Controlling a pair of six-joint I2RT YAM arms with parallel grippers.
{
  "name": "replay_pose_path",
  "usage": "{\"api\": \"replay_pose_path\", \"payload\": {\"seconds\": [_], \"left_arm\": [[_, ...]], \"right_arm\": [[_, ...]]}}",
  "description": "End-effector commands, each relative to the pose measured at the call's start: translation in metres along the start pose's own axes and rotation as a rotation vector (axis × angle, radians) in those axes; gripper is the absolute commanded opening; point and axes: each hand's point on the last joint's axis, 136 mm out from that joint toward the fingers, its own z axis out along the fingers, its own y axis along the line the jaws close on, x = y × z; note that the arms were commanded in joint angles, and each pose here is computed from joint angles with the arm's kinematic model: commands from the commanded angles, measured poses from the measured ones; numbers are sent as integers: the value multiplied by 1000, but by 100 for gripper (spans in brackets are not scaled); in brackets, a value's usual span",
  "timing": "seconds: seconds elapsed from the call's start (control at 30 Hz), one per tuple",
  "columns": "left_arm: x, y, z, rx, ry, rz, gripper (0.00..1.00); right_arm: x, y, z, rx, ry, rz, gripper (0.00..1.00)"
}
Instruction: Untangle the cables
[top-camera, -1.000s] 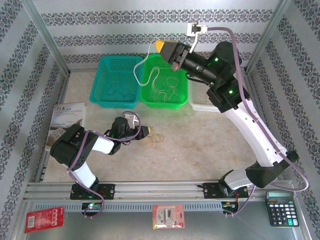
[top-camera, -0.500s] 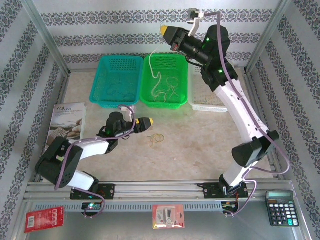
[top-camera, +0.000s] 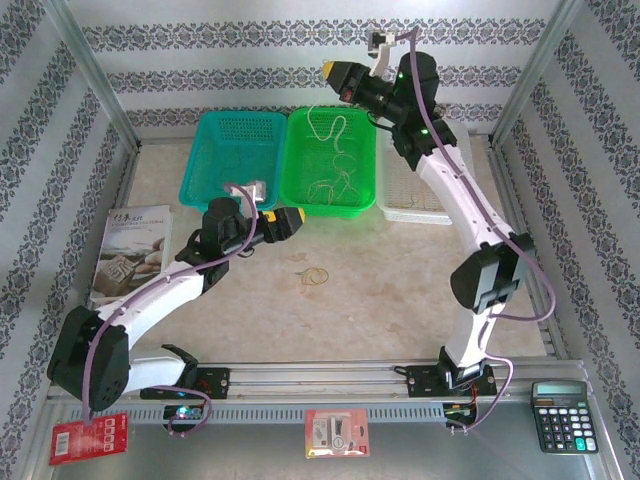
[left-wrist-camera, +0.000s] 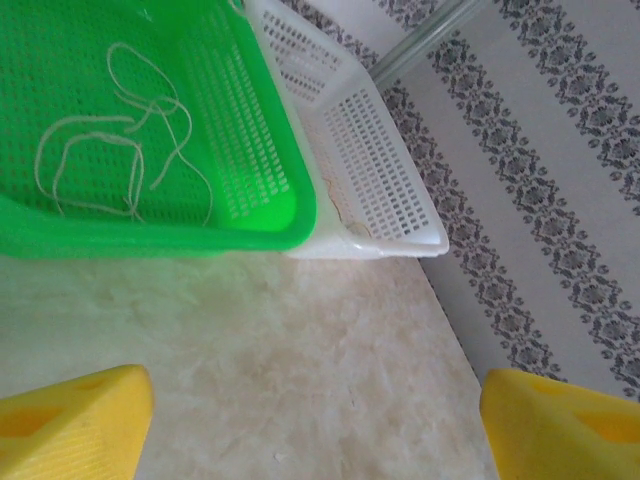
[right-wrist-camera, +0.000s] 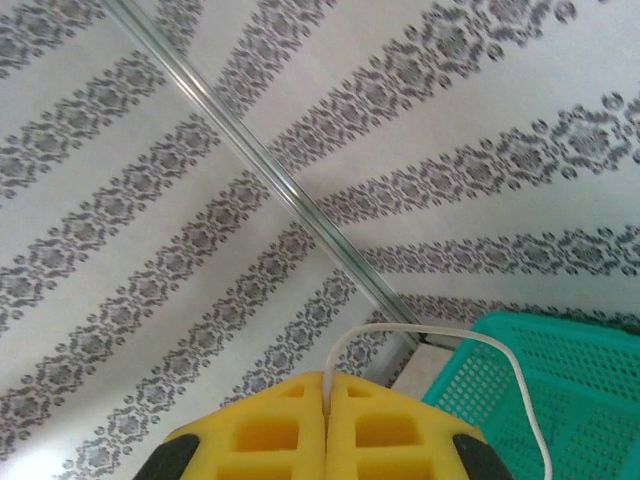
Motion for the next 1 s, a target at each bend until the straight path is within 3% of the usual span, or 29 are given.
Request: {"api": "replay_pose_path", "payload": {"seconds": [0.0,0.37,0.4,0.53,0.6,0.73,0.97], "left_arm": [[-18,8,-6,-90,-34,38,87],[-60,13,-3,-173,-135,-7,90],[-61,15,-3,-179,-139,-17,90],[-57,17,-4,-204,-107,-64,90],[-57,16,-8,-209,-110,-93,91],[-51,23,-14,-242,-98,-138,91],[-36,35,-23,-319,-45,-167,93]], "right_arm": [[14,-30,10,-20,37,26,0],[102,-141,21,135,219,184,0],[109,-146,21,150,239,194,2],[124,-164,15,225,291,219,38],[127,-170,10,271,316,216,49],[131,-168,0,325,341,226,57],[129,-153,-17,358,345,234,57]]}}
